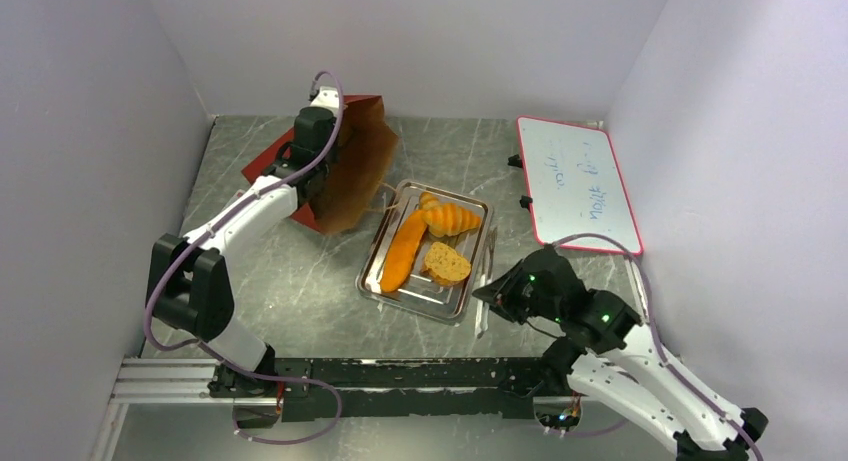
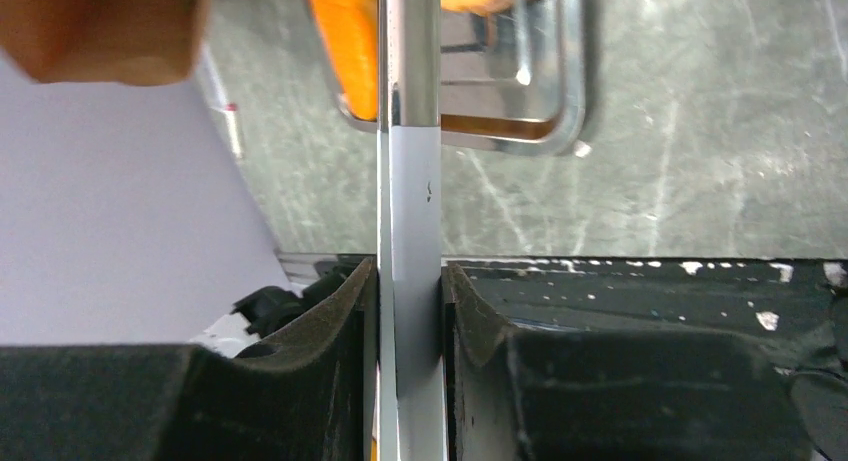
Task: Take the fake bread out of the paper bag
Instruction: Move the container to the center of the board, then take out the fake bread from the paper bag.
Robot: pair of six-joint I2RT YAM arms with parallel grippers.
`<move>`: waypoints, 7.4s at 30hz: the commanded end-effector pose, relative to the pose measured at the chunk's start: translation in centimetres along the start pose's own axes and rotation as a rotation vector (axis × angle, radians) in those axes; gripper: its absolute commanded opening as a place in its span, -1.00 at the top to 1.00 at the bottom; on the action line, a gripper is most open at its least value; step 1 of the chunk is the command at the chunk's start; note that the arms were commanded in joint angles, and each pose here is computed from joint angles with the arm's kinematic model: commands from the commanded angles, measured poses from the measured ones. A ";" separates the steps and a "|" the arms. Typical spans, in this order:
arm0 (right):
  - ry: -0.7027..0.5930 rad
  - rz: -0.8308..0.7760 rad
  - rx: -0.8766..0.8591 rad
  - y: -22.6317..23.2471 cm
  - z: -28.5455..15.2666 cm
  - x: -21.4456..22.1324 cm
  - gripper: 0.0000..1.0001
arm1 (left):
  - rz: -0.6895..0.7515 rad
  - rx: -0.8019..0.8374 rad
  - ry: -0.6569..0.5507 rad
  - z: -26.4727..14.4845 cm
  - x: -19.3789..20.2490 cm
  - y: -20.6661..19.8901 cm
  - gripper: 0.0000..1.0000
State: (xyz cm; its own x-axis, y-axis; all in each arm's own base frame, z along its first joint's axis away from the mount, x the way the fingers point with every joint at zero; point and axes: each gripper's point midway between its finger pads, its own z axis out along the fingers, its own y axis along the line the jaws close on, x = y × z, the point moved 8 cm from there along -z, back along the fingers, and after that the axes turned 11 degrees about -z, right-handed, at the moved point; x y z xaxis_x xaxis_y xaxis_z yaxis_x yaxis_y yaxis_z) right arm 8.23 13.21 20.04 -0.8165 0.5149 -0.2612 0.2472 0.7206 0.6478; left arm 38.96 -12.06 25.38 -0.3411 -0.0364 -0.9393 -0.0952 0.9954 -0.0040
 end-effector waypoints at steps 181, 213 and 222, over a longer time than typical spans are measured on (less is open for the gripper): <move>0.336 -0.301 -0.567 20.4 14.7 2.7 0.52 | -0.045 0.377 -0.156 -4.1 -0.5 2.6 0.86; 0.511 0.217 -0.708 19.6 13.7 5.7 0.28 | -0.044 0.324 -0.172 -3.3 0.0 1.2 0.86; 0.519 0.272 -0.717 19.2 15.4 6.0 0.25 | -0.044 0.317 -0.172 -3.2 0.3 0.4 0.86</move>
State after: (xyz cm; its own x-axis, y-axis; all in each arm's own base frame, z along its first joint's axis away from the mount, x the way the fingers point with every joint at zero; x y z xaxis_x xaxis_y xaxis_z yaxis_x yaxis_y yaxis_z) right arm 15.74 36.89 19.87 -0.9566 0.2203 0.1906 0.2191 0.1134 0.9691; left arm 35.30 -11.28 25.09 -0.2419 -0.0679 -0.9679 0.1982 0.9731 -0.1178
